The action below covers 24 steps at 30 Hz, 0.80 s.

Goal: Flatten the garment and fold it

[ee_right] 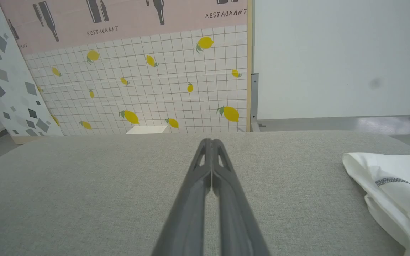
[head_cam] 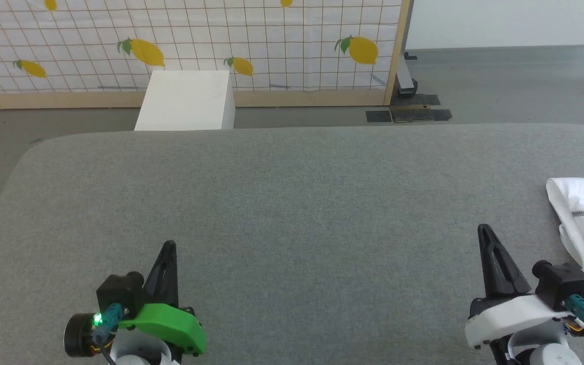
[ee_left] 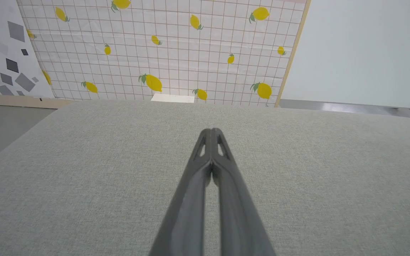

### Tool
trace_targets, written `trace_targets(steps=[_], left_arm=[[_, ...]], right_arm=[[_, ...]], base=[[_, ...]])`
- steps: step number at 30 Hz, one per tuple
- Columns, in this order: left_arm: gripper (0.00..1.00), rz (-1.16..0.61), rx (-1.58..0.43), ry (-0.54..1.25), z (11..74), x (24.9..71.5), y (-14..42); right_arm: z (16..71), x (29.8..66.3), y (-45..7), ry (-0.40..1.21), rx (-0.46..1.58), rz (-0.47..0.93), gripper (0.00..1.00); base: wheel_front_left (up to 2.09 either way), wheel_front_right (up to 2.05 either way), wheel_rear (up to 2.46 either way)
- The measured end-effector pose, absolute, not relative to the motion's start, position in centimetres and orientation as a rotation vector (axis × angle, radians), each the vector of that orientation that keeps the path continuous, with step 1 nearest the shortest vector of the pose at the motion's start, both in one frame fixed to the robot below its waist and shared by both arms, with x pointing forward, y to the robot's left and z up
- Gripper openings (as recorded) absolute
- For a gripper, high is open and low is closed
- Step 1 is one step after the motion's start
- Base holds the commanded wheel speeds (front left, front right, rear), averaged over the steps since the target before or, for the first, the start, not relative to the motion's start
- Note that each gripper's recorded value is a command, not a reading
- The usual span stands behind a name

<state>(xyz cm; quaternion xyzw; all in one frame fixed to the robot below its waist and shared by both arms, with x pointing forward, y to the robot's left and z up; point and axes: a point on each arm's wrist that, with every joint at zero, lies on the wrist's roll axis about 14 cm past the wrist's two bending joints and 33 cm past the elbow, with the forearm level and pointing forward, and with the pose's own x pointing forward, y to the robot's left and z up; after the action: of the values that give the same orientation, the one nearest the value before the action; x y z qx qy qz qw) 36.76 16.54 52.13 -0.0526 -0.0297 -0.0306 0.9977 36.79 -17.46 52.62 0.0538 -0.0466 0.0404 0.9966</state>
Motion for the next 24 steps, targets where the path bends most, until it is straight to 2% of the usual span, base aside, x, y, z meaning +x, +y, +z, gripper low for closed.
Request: trace_targets(steps=[24], left_arm=[[0.00,-0.057,-0.062,-0.049,52.57,36.98,16.66]], right_arm=[[52.95,36.96,-17.04,-0.075,0.074,0.097,0.00]], base=[[0.00,0.00,0.00]])
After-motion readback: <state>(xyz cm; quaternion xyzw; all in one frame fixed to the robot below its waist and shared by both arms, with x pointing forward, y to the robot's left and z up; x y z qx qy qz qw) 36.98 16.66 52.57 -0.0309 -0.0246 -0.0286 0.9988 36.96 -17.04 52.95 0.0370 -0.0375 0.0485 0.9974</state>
